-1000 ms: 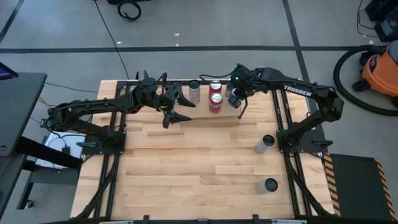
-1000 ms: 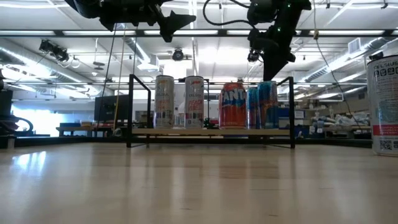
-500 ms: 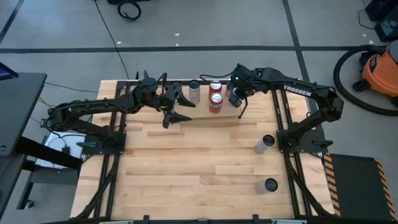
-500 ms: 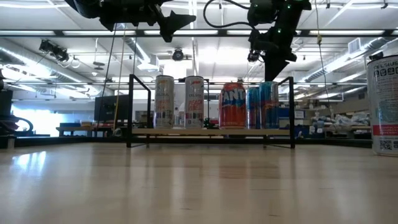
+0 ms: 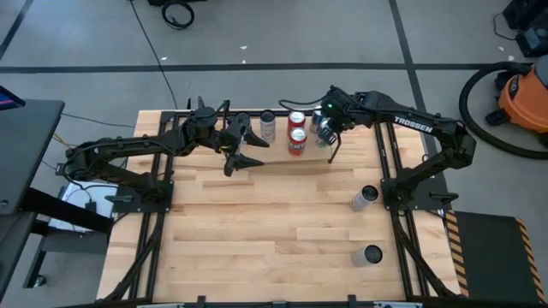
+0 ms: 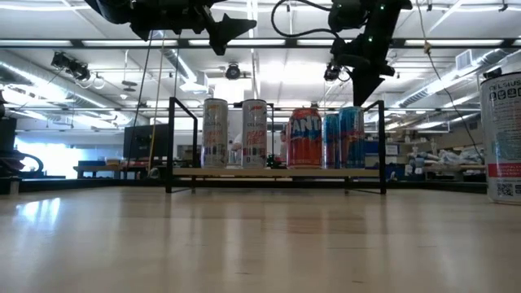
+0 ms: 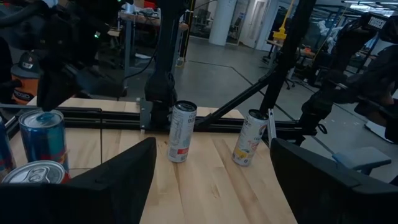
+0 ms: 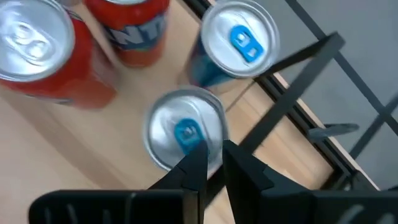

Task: Place canned beverage on shelf
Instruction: Adjust the blue soda can on the shelf

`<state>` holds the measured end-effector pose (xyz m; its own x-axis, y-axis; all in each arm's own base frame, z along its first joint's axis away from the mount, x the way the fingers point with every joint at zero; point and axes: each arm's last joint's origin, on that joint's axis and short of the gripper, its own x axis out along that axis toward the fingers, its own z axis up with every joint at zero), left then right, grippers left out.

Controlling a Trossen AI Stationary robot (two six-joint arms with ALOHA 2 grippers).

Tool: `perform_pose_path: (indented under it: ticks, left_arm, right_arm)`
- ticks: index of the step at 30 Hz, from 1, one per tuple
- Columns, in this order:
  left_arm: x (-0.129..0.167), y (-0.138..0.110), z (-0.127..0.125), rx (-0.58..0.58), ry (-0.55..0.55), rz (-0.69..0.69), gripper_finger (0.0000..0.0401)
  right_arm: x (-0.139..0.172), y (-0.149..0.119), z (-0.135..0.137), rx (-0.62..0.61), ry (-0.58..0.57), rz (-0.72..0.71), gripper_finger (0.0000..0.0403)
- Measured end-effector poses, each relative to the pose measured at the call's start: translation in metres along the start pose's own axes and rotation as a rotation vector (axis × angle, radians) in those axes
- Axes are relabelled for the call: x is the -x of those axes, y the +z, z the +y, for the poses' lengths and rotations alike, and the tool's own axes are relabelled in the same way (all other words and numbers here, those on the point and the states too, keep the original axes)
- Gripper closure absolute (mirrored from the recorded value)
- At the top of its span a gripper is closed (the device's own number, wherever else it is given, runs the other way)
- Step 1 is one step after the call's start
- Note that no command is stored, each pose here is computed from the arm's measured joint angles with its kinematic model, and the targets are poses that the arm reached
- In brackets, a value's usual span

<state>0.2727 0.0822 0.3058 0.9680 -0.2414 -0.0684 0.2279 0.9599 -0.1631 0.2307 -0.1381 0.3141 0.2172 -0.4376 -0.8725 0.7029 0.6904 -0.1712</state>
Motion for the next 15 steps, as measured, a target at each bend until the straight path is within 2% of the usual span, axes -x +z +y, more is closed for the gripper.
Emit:
perform_pose_path:
  ticks: [9, 15]
  left_arm:
    - [0.0000, 0.0001, 0.0000, -0.002, 0.000, -0.001, 0.0085]
    - [0.0000, 0.0001, 0.0000, -0.002, 0.000, -0.001, 0.0085]
  right_arm:
    - [-0.0019, -0.0004, -0.0076, -0.027, -0.030, 0.017, 0.0345]
    - [-0.0020, -0.0003, -0.0075, -0.034, -0.001, 0.022, 0.0345]
